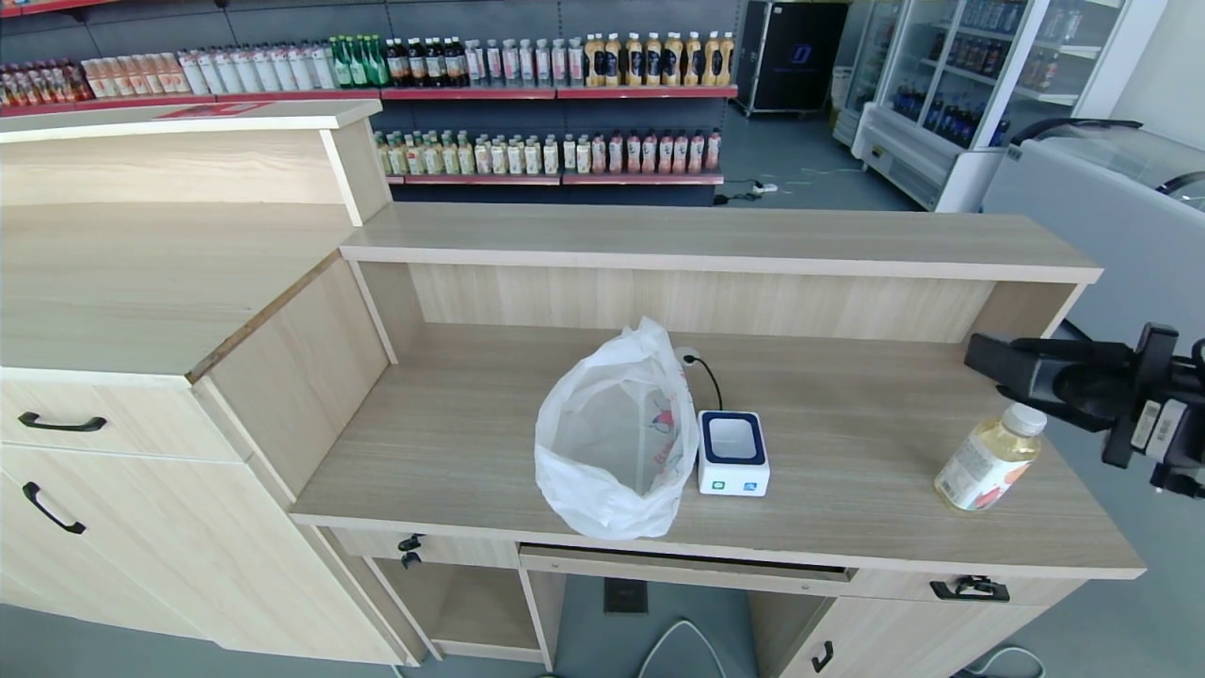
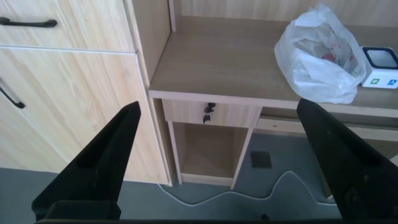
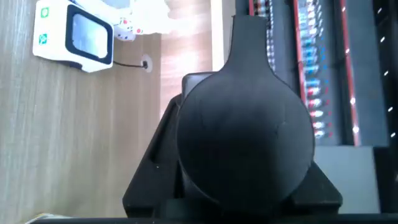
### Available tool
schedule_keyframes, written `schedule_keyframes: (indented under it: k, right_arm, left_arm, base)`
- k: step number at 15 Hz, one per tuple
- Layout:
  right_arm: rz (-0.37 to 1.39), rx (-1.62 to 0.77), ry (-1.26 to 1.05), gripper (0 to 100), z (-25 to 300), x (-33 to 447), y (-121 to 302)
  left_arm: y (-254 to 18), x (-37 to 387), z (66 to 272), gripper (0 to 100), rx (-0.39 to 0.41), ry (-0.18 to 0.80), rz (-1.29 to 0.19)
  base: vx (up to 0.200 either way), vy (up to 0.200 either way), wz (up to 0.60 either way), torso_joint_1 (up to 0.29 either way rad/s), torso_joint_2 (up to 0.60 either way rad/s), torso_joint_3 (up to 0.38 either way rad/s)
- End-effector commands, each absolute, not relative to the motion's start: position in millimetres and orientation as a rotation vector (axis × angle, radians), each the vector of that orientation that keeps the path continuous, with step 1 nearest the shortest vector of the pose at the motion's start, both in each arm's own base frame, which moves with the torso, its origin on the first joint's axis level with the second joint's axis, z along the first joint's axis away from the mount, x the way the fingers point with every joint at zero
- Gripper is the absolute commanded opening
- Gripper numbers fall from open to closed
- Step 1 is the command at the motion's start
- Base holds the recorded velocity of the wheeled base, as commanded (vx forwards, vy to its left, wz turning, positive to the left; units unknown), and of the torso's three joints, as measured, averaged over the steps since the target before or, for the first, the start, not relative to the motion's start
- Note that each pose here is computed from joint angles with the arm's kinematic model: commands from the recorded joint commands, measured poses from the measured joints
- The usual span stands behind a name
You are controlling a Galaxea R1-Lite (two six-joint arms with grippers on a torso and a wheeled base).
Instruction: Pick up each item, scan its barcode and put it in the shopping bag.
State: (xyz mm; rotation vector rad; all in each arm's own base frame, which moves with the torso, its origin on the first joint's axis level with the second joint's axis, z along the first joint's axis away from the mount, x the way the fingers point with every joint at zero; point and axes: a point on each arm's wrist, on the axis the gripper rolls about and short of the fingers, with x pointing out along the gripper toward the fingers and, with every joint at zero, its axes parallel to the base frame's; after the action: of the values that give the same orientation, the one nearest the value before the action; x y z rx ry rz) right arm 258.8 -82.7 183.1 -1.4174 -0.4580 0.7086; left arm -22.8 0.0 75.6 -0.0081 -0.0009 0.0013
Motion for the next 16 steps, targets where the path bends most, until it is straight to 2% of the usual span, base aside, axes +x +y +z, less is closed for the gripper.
schedule_keyframes:
  k: [1,2,3,5,8,13,16]
  right_arm:
    - [0.766,-1.656,-0.817,0,199.7,232.7,-36.2]
    - [0.767,-1.713,-0.904,0,202.5,231.2,-24.5]
    - [0.790,-1.785,-1.098,0,205.0,223.9,7.3]
    - [0.795,-1.855,-1.213,0,200.7,206.1,40.2]
    - [0.659,-2.002,-1.473,0,217.3,169.1,85.0]
    - [0.480,-1.999,-1.692,0,231.2,145.6,111.5]
    - [0.476,-1.998,-1.710,0,224.8,135.8,107.5]
  left_arm:
    - [0.0,-22.8,75.6,100,-0.009,-0.002,0.002]
    - [0.0,-22.8,75.6,100,-0.009,-0.002,0.002]
    - [0.0,-22.8,75.6,100,-0.009,-0.002,0.002]
    - [0.0,-22.8,75.6,100,-0.008,-0.002,0.002]
    - [0.0,-22.8,75.6,100,-0.008,-0.002,0.002]
    - [0.0,-22.8,75.6,100,-0.009,-0.002,0.002]
    - [0.0,-22.8,75.6,100,-0.008,-0.002,0.002]
  base:
    - [0.000,0.000,0.00,0.000,0.00,0.000]
    - [0.000,0.000,0.00,0.000,0.00,0.000]
    - [0.000,0.000,0.00,0.000,0.00,0.000]
    - [0.000,0.000,0.00,0.000,0.00,0.000]
    - [0.000,0.000,0.00,0.000,0.00,0.000]
    - [0.000,0.000,0.00,0.000,0.00,0.000]
    - [0.000,0.000,0.00,0.000,0.00,0.000]
